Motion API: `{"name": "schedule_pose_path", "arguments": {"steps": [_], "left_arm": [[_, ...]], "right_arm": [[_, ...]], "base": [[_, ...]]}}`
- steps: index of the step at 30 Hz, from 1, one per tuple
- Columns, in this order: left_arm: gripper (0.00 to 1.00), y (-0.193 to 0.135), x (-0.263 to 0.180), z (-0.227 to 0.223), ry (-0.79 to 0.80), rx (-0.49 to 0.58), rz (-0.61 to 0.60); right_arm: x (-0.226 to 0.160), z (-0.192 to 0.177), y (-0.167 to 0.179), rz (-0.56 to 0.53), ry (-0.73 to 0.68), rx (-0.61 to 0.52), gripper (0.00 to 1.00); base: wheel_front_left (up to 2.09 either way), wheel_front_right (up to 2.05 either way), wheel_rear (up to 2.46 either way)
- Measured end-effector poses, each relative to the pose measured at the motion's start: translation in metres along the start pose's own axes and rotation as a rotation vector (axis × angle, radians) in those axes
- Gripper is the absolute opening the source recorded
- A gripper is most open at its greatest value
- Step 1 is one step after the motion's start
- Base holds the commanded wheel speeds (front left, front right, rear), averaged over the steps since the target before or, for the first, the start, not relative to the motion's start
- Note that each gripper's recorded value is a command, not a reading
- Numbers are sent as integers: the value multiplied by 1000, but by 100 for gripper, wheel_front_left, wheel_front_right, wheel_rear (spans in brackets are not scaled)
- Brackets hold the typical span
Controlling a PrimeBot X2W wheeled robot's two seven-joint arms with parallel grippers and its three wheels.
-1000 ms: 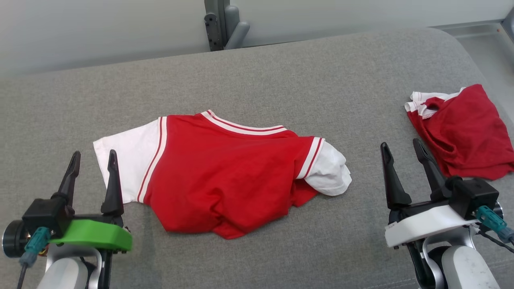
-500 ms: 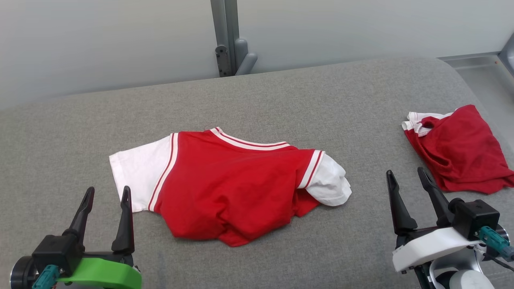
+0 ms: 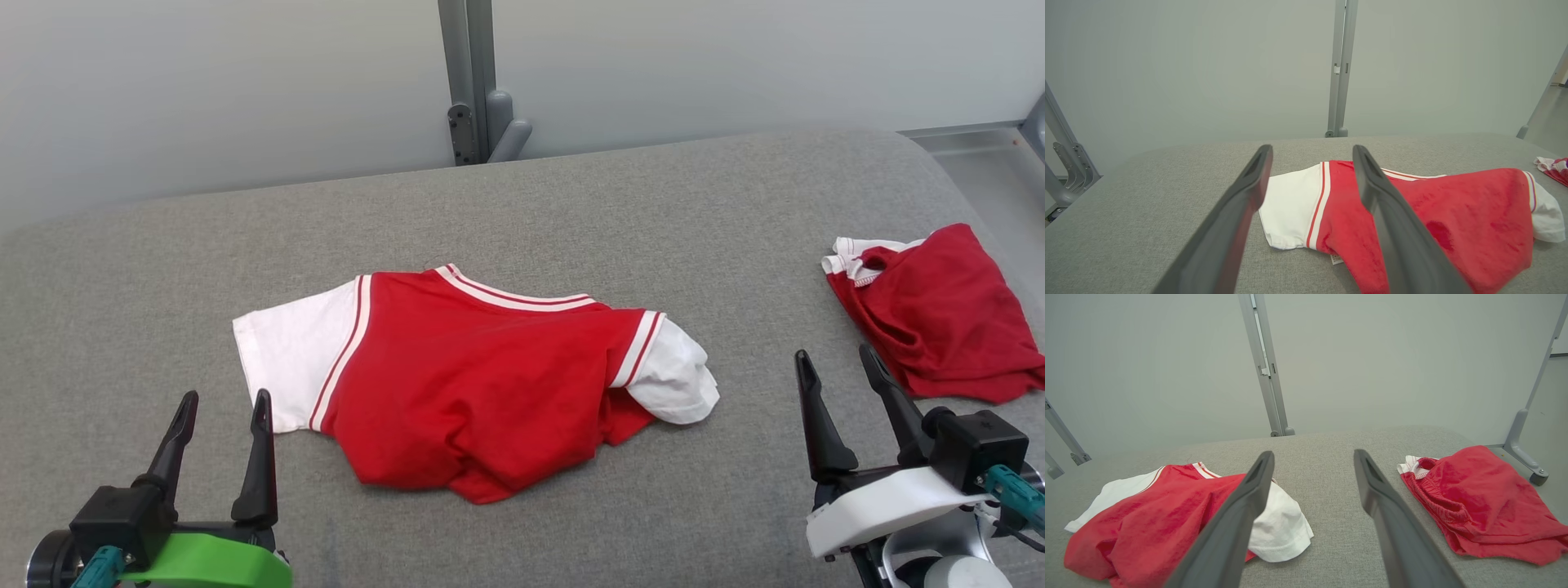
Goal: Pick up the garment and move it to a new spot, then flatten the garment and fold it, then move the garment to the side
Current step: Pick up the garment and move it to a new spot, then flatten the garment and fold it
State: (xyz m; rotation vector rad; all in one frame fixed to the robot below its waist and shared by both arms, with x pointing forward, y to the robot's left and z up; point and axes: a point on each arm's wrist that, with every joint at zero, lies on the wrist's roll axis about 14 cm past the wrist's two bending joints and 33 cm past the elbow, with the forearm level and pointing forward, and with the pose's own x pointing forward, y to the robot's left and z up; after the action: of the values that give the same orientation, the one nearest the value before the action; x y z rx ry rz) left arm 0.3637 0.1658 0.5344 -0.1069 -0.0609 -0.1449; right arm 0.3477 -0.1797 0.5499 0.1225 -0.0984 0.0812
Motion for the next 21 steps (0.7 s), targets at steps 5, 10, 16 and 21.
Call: {"name": "schedule_pose_path", "arguments": {"steps": [5, 10, 16, 21], "left_arm": [[100, 0, 1, -2, 9, -1, 0], [100, 0, 2, -4, 14, 0, 1], [100, 1, 1, -4, 11, 1, 3], [100, 3, 11, 14, -55, -1, 16]], "right_arm": [[0, -1, -1, -4, 4, 0, 100], [0, -2, -3, -8, 7, 1, 100], [1, -1, -4, -13, 4, 8, 100], [19, 9, -3, 4, -29, -3, 100]], "base": [[0, 0, 0], [0, 0, 0], [0, 0, 0], [0, 0, 0]]}}
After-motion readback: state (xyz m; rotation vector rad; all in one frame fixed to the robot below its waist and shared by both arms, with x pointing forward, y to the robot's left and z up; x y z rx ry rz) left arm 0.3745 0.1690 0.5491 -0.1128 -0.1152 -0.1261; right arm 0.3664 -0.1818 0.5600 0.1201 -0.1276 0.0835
